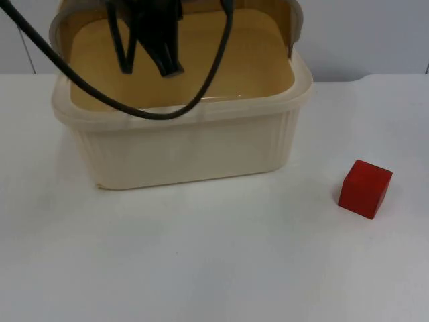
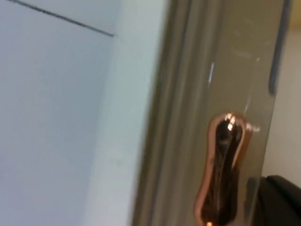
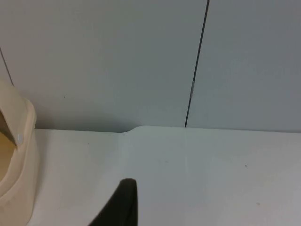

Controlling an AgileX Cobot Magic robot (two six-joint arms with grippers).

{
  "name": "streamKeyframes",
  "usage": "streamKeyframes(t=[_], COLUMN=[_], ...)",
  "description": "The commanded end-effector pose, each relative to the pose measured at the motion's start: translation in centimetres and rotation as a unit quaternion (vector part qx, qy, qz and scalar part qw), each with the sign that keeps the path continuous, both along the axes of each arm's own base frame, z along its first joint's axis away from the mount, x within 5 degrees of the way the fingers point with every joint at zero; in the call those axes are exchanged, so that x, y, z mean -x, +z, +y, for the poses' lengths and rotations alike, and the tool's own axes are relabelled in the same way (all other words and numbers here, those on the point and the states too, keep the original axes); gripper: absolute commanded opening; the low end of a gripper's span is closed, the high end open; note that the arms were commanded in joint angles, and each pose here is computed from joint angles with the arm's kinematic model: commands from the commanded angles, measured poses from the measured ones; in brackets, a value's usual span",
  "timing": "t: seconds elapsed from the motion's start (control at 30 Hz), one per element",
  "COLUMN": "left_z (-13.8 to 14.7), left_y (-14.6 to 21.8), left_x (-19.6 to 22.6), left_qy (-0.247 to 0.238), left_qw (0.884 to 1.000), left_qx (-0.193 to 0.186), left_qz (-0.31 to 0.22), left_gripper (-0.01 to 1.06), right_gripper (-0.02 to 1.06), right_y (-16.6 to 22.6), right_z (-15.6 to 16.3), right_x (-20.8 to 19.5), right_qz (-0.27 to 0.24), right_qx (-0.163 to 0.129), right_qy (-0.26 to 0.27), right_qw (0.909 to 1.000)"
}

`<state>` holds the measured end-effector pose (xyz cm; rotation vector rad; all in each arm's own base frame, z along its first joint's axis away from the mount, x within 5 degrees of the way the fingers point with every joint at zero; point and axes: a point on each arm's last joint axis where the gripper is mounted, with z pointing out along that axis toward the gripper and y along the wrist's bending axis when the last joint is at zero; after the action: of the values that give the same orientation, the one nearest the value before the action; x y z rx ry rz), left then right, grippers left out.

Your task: Open the box lid with the left hand, place the block into the box with the right hand, then close the box lid with the left hand.

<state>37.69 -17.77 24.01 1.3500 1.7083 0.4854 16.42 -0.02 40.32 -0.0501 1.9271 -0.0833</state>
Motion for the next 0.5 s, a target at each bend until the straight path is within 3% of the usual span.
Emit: streamKeyframes(t=[0.0, 0.3, 0.43, 0.47], left_z=[0.2, 0.5, 1.4, 1.5], left_y=[0.4, 1.6, 2.8, 2.9], left_x=[-0.2, -0.9, -1.8, -1.9], left_qy=[-0.004, -0.011, 0.013, 0.032], left_qw=[1.0, 0.999, 0.998, 0.997], left_qx=[0.008, -0.007, 0.035, 0.063], left_qz=[-0.008, -0.035, -0.045, -0.039], left_gripper=[0.0, 0.0, 0.0, 0.0], right_gripper=[1.05, 1.05, 1.05, 1.05], right_y=[0.3, 0.3, 0.3, 0.3], right_z=[-0.1, -0.1, -0.1, -0.1], right_x=[0.1, 0.1, 0.1, 0.1], right_qz=[-0.01, -0.01, -0.005, -0.005], right_qx=[0.005, 0.005, 0.005, 0.005], right_qy=[0.0, 0.0, -0.001, -0.001], right_qw=[0.9999, 0.9999, 1.0, 1.0])
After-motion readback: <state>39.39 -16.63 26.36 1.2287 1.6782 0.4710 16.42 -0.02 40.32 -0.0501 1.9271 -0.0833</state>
